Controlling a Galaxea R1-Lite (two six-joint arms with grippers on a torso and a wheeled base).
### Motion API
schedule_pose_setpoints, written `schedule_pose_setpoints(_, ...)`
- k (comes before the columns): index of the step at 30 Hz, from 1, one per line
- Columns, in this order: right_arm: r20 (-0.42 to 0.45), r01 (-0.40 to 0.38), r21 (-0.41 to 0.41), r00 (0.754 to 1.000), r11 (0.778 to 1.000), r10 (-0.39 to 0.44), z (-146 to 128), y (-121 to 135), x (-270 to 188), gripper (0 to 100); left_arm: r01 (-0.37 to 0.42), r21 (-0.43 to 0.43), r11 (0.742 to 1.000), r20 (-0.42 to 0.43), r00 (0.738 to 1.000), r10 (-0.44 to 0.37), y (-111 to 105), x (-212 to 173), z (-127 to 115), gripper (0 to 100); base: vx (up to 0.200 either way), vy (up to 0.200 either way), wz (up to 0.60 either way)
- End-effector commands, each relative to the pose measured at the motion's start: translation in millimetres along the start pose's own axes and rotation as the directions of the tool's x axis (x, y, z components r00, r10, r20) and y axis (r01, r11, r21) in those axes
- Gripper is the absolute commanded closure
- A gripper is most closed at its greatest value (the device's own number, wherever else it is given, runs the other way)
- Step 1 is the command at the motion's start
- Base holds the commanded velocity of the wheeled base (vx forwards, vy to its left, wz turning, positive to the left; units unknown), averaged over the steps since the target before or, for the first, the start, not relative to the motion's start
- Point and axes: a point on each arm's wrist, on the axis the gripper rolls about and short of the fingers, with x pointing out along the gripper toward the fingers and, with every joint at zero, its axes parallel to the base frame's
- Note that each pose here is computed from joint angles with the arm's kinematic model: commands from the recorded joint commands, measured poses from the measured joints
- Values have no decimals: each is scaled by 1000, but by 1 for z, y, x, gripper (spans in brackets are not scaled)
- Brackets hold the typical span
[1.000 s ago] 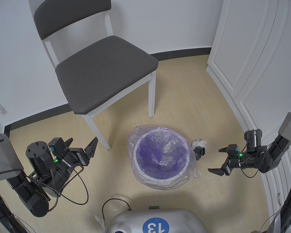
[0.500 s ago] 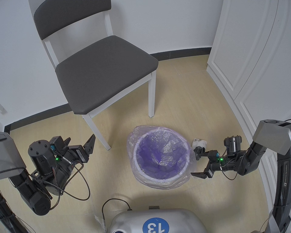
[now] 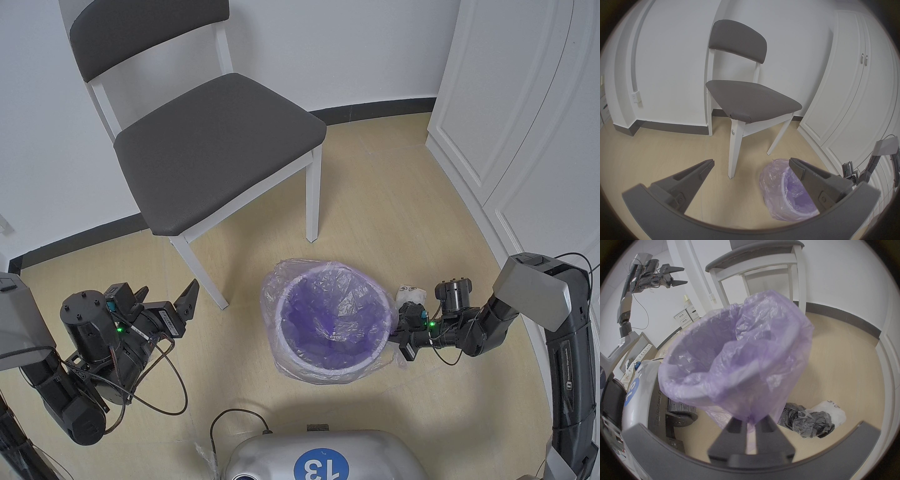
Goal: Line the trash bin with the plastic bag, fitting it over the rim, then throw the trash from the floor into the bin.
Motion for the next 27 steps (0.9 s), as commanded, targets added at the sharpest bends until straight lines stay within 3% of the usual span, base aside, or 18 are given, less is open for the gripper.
schedule_pose_setpoints(1,-13,-6,25,1000,1000,6,-7,-5,10,100,4,-6,1000,12,1000,-4,0,0,1,0,0,0,0)
schedule_pose_setpoints(11,2,6,11,1000,1000,-6,-3,-13,15,100,15,0,1000,1,1000,-15,-3,0,-2,0,0,0,0)
schedule_pose_setpoints(12,2,6,11,1000,1000,-6,-3,-13,14,0,18,1,1000,-2,1000,-18,-4,0,-3,0,0,0,0)
schedule_pose_setpoints(20,22,-4,26,1000,1000,3,2,-8,-17,0,46,39,998,-121,992,-41,-9,8,-33,0,0,0,0)
schedule_pose_setpoints(23,76,41,12,996,999,-42,-2,-1,-49,0,107,91,990,-229,970,-84,-6,23,-62,0,0,0,0)
schedule_pose_setpoints(27,164,117,30,979,993,-121,2,5,-75,0,145,136,980,-261,960,-106,3,50,-81,0,0,0,0)
